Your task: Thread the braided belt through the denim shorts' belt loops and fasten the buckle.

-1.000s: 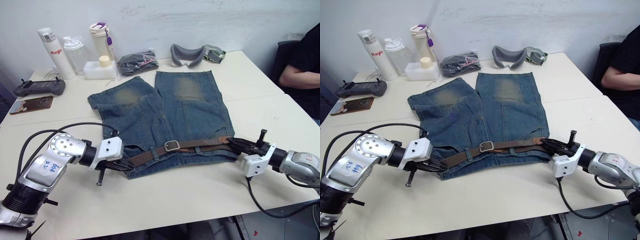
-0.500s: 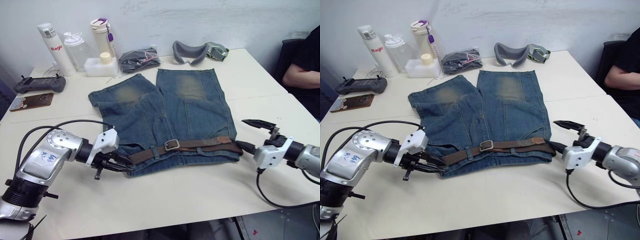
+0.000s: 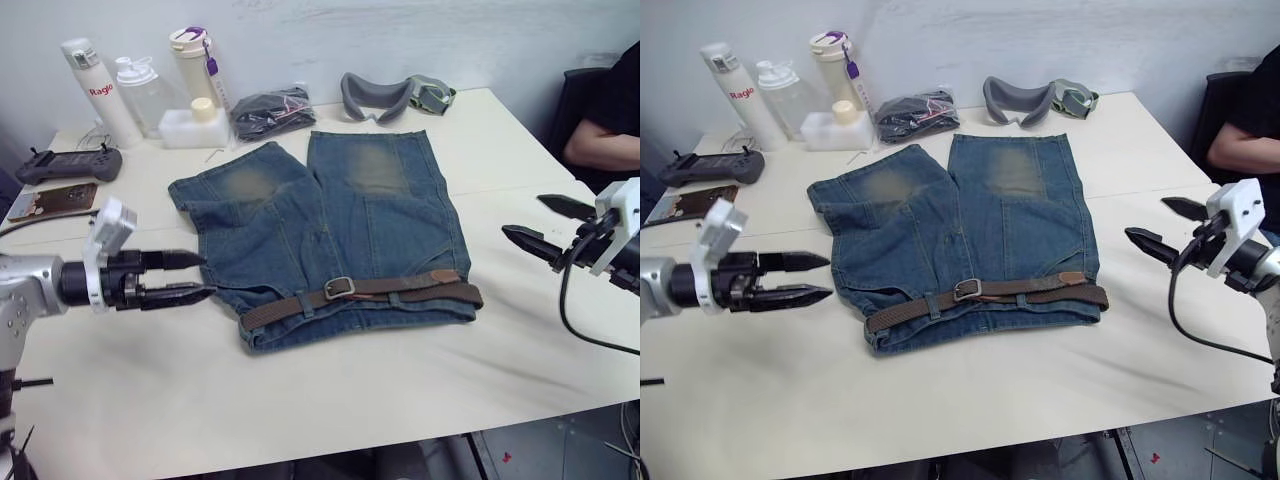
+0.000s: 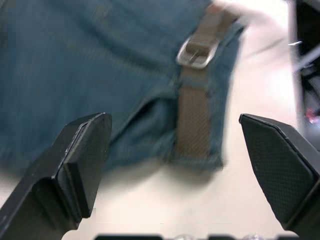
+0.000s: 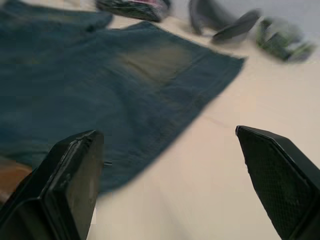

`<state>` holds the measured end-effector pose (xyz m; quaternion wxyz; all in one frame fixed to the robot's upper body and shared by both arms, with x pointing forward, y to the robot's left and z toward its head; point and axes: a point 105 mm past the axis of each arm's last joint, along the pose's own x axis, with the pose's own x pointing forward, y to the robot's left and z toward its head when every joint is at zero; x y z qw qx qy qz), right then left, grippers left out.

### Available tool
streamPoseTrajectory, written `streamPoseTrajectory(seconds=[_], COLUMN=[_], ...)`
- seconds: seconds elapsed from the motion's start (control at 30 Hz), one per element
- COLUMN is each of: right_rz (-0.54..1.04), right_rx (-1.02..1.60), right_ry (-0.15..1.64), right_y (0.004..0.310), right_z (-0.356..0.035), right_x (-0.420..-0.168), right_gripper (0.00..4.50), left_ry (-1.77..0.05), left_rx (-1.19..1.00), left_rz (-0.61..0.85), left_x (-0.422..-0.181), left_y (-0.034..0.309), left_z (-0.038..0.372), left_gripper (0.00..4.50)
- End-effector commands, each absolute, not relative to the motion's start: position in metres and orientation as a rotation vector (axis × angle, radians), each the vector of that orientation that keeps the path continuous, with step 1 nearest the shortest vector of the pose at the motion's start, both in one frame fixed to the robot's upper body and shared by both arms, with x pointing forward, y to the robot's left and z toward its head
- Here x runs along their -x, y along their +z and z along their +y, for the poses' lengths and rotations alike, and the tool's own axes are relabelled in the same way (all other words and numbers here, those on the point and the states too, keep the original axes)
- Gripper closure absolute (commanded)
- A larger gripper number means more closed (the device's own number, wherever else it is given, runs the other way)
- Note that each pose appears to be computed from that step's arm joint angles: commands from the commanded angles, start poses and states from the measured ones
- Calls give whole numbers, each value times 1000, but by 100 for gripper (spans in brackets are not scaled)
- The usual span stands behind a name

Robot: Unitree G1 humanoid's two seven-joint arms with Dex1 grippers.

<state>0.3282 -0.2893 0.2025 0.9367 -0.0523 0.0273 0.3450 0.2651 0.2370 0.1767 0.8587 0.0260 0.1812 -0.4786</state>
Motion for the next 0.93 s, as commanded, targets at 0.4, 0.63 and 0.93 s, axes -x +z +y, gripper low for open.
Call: streamPoseTrajectory(seconds=[0.4, 0.63, 0.93], right_rz=[112, 87, 65], right_rx=[84, 68, 62], right_ry=[684, 634, 568], right_y=[163, 157, 152], right_z=[-253, -254, -255], right_x=[-319, -315, -314], right_gripper=[0, 0, 0], left_ry=[-693, -632, -601], left_rx=[-67, -49, -62], left_rz=[193, 156, 132], left_x=[-262, -262, -265], left_y=[140, 130, 125], left_z=[238, 233, 233], left_gripper=[5, 5, 5])
